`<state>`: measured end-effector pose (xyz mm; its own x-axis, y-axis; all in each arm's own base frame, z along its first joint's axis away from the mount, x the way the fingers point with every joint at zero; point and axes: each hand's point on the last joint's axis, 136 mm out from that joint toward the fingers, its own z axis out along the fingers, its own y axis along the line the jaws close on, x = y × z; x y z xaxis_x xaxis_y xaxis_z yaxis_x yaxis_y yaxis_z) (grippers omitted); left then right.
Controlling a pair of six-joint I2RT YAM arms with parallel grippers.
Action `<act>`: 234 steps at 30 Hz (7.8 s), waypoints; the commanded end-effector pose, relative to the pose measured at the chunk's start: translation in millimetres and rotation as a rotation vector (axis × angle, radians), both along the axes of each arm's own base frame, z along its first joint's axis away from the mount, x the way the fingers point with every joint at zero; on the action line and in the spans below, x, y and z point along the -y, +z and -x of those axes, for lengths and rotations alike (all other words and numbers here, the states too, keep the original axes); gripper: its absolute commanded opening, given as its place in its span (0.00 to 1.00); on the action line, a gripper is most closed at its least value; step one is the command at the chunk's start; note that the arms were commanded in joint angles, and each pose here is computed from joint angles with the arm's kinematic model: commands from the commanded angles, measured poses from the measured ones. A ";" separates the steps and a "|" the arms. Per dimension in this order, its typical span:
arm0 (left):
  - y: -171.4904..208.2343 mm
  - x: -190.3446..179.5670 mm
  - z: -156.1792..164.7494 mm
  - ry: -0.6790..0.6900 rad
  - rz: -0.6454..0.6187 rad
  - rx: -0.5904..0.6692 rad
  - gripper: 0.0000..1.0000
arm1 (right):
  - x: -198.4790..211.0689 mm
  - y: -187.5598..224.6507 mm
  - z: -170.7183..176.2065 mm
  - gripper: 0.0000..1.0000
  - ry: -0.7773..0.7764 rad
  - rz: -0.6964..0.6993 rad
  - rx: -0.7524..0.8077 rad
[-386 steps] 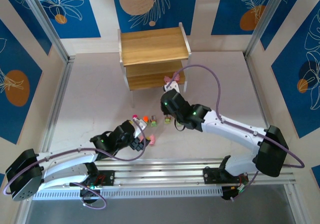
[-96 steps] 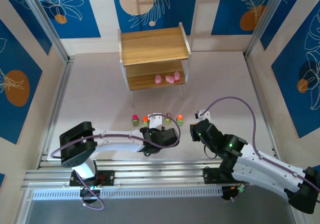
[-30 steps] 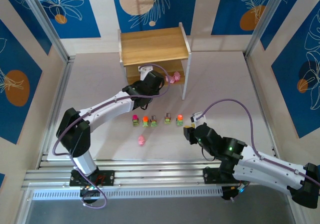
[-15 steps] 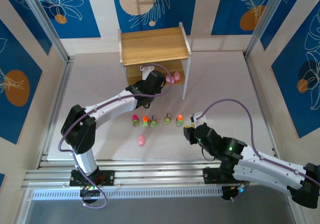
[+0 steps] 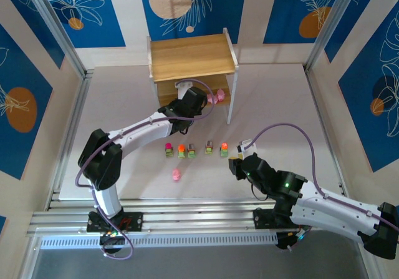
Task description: Place and organize the plastic toys onto the shelf
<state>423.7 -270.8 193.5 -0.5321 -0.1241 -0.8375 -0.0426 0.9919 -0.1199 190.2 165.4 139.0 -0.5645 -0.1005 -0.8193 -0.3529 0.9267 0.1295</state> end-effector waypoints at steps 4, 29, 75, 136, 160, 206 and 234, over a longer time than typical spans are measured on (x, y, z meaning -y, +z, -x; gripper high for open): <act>13.6 -5.1 -4.5 0.017 0.015 0.026 0.47 | -1.7 0.2 -0.4 0.37 0.007 0.002 0.015; 25.8 5.2 49.4 -0.065 -0.012 0.046 0.59 | -1.6 0.1 -0.5 0.37 0.006 0.005 0.018; -55.7 -31.9 247.2 -0.120 -0.201 0.030 0.65 | -11.0 -0.1 2.7 0.91 0.039 0.048 0.046; -179.5 -50.1 243.1 0.086 -0.032 -0.198 0.47 | -8.0 -0.1 2.2 0.89 0.023 0.054 0.048; -161.1 -42.4 234.8 0.026 -0.056 -0.156 0.28 | -8.0 -0.2 2.2 0.88 0.024 0.055 0.049; 2.8 -42.3 125.2 -0.062 -0.006 -0.006 0.25 | -35.1 3.3 17.6 0.90 0.181 0.038 0.072; 21.1 -41.2 40.7 -0.038 -0.014 -0.010 0.25 | -34.8 2.5 16.6 0.90 0.180 0.031 0.064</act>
<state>373.1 -226.9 204.5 -0.5554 -0.0879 -0.8269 -0.0212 0.9956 -0.0916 173.3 199.2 142.6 -0.4904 -0.2243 -0.8422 -0.5126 0.8557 0.0706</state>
